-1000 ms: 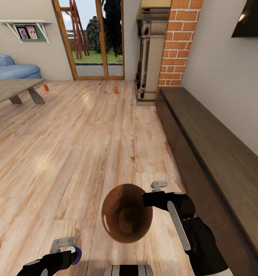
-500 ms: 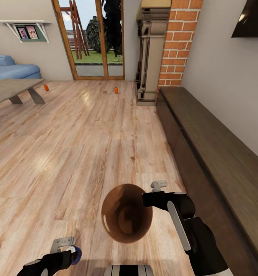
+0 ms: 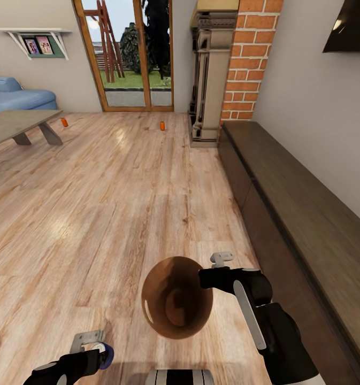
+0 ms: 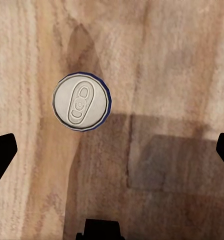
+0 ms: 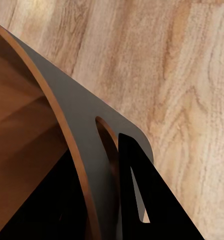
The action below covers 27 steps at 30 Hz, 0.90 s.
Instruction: Put the three can of soda from the living room inside the tash can in the kitchen.
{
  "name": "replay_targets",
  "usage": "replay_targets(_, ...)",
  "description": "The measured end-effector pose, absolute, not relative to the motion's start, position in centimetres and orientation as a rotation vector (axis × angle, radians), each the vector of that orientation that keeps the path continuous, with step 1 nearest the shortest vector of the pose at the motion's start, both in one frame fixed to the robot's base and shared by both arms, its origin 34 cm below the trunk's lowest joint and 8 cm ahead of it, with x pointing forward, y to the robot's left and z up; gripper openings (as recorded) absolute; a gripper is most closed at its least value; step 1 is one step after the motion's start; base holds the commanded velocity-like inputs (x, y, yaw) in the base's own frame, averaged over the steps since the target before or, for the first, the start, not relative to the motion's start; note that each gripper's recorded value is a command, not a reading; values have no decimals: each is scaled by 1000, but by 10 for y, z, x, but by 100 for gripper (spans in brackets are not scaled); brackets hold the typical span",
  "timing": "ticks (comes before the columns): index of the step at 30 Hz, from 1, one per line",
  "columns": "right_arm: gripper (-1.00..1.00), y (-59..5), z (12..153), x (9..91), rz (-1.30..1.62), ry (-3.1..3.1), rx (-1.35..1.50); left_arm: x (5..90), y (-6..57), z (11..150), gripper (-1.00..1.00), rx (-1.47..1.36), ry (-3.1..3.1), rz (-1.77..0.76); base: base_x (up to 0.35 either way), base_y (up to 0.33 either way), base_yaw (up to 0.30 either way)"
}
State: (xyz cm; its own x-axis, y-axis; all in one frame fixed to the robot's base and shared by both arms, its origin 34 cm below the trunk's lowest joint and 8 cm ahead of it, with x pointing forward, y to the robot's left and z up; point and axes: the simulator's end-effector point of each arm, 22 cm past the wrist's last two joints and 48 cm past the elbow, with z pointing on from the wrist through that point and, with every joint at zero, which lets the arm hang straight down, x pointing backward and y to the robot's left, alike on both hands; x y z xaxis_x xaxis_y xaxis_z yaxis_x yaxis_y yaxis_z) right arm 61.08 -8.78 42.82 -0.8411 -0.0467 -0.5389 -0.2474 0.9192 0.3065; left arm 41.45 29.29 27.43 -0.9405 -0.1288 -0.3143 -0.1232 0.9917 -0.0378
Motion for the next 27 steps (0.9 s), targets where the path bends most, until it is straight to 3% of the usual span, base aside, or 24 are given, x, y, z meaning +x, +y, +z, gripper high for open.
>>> replay_targets(27, -100, -89, 428, 611, 501, 2536, -205, 415, 292, 275, 100, -176, 2812, -27, 0, 0, 0)
